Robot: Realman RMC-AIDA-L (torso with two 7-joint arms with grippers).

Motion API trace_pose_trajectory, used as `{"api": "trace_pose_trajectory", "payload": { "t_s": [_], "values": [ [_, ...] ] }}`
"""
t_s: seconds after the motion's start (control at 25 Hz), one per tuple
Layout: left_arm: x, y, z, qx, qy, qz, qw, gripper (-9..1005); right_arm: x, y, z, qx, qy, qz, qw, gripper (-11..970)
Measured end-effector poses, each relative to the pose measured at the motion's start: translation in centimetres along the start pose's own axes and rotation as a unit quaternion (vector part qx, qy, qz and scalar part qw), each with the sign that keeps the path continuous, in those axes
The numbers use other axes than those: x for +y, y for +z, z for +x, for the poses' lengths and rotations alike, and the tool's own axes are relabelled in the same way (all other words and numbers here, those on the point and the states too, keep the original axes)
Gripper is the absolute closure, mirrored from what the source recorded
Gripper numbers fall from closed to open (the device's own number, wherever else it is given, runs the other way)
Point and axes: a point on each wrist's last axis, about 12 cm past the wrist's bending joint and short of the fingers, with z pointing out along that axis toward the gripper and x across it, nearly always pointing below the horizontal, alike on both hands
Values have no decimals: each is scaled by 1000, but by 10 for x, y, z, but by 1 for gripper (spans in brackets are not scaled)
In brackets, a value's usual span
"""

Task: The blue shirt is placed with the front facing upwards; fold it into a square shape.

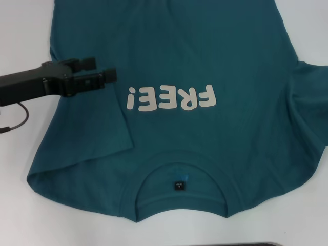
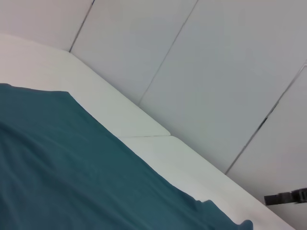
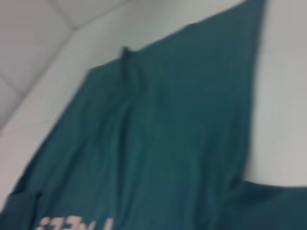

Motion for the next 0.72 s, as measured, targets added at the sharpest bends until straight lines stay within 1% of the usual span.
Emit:
{"api": "trace_pose_trajectory", "payload": {
  "t_s": [0.16,0.32,0.52,0.72],
  "values": [
    [0,7,1,13,0,7,1000,87,-9,-13,1,0,45,35,998,200],
    [1,11,4,22,0,12,1000,90,-16,-17,8,6,79,58,995,200],
    [2,12,6,24,7,10,1000,93,-21,-10,20,10,103,66,992,201],
    [3,13,6,24,7,8,1000,92,-23,0,29,7,112,71,991,201]
  ]
}}
